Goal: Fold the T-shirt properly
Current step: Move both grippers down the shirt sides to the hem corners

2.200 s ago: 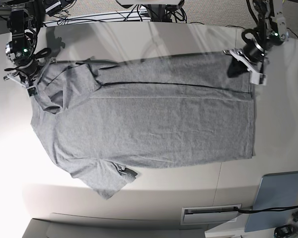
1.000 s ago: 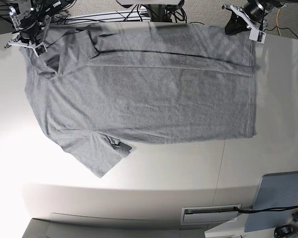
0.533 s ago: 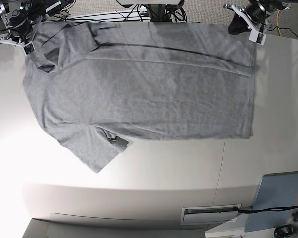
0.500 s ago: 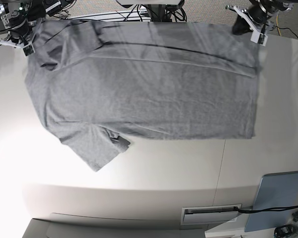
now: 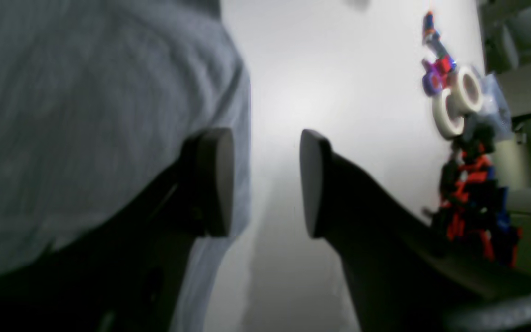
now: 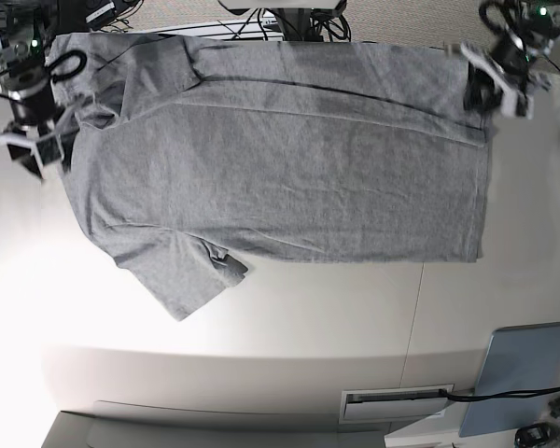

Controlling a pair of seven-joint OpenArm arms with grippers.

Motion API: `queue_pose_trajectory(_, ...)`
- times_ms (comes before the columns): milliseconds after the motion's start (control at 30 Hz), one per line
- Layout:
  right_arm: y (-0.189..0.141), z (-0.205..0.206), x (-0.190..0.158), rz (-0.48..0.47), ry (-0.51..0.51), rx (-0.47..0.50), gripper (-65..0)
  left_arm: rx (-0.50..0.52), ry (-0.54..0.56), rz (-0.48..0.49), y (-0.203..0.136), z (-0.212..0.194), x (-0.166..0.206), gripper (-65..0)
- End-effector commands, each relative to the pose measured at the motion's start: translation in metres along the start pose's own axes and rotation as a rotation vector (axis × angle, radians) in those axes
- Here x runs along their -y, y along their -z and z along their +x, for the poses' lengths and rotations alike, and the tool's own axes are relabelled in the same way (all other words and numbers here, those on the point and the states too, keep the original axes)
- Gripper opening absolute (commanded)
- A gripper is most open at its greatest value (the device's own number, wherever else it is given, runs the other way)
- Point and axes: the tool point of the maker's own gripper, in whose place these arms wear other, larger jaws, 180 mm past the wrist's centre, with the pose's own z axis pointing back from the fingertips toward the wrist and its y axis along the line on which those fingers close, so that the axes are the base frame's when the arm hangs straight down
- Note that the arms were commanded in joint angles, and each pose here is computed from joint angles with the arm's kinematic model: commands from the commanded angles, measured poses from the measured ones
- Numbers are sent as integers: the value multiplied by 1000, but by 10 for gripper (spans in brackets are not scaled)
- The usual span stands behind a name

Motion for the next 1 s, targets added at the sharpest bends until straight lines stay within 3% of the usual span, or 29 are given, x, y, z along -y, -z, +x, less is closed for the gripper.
queue_pose_trajectory(0,0,14,12,-36,-2,49,-414,62,17,3,4,20,-5,-374)
queue_pose_trajectory(200,10,21,18,-29,125,26,-414,141,-5,-9,58,71,-17,-375)
queue_pose_trajectory(300,13,20,20,-35,134,6,-414,148,-15,23,88,92,-34,-375)
queue_pose_trajectory(667,12,10,4,-27,222,-28,-414,-13,-68,45,190,106,-73,-375)
queue_pose_trajectory(967,11,5,-8,-9,258,-54,-414,-97,-163,122,217,96,-98,-375)
